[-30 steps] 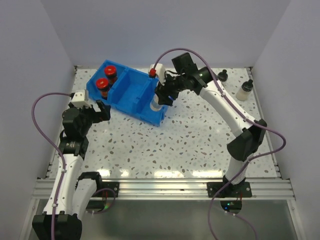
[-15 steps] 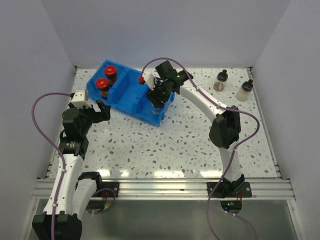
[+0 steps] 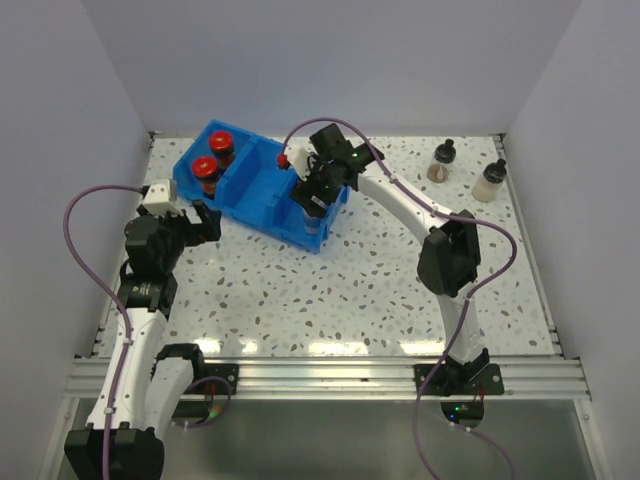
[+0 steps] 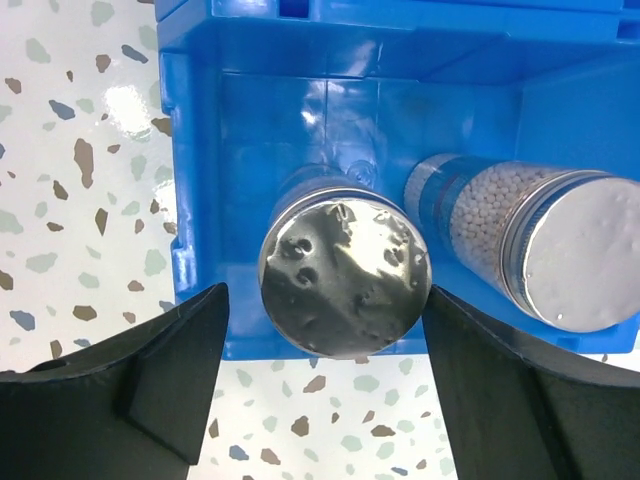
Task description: Organize the condiment bottles
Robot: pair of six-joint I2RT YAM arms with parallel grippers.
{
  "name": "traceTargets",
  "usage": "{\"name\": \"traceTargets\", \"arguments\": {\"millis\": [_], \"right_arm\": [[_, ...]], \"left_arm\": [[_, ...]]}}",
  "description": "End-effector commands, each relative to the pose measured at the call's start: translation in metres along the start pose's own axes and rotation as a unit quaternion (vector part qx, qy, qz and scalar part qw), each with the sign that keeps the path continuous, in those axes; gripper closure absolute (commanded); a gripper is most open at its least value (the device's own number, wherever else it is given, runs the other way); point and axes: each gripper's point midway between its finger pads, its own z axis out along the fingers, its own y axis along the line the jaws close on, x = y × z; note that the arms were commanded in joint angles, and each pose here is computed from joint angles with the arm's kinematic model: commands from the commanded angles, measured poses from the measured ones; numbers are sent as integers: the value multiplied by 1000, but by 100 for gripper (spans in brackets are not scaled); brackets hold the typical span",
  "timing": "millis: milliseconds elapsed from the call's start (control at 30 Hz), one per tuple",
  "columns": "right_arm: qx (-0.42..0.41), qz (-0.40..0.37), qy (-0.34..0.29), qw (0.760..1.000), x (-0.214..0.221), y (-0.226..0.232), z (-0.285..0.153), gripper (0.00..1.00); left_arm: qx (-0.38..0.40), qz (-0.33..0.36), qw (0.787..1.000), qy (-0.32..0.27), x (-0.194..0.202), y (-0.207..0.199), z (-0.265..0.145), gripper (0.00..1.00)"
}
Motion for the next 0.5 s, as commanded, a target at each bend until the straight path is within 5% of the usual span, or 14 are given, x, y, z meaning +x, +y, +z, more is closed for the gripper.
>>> {"name": "traceTargets", "arguments": {"millis": [0,300,467], "right_arm": [[16,-3,-28,999,-17,-6,-16,17],[49,-17,-105,993,-45,-6,-102,10],[93,41,-135,986,-24,-39,-143,10]], "left_arm": [[1,5,1000,-19,-10,-1,1,0],[1,6,1000,-21,-11,-1,0,0],[2,7,1000,-24,-13,-1,-2,0]]}}
